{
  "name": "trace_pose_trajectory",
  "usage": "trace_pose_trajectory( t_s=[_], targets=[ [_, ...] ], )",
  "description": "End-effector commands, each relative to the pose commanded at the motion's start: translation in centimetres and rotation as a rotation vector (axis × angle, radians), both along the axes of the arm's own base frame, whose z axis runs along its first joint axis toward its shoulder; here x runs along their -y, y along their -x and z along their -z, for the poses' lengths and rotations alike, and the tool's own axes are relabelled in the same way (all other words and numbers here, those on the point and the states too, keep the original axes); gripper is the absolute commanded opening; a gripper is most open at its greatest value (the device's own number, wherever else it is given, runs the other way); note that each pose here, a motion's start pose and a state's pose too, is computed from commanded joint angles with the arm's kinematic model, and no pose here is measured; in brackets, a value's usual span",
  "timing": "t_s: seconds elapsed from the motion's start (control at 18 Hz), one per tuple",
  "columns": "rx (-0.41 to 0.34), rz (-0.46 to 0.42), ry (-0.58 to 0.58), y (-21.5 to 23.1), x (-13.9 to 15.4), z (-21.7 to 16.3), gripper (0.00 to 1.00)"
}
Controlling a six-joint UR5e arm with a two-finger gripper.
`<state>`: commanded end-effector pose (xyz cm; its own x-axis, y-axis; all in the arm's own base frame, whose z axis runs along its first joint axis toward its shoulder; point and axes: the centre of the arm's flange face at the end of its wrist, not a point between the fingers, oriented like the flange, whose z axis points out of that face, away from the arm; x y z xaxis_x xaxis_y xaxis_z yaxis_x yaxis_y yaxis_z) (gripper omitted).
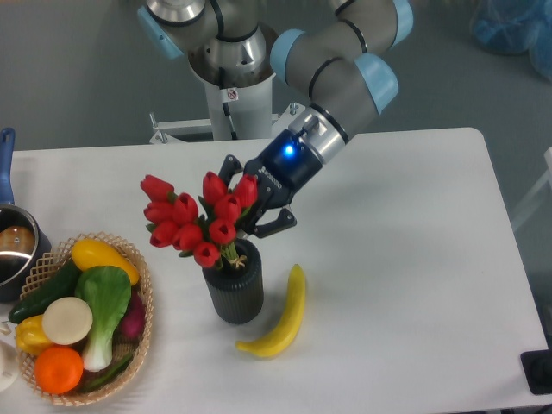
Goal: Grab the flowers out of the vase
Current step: 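Lift the tulip bunch straight up out of the black vase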
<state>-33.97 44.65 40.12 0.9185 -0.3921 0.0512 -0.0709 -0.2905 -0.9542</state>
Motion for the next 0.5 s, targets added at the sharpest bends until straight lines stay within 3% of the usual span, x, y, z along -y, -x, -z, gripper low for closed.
trace_pose_trajectory(
  t_s=[0.5],
  targets=[
    [0.030,-0.020,-0.034,0.2,-0.3,-5.3,0.41]
  ],
)
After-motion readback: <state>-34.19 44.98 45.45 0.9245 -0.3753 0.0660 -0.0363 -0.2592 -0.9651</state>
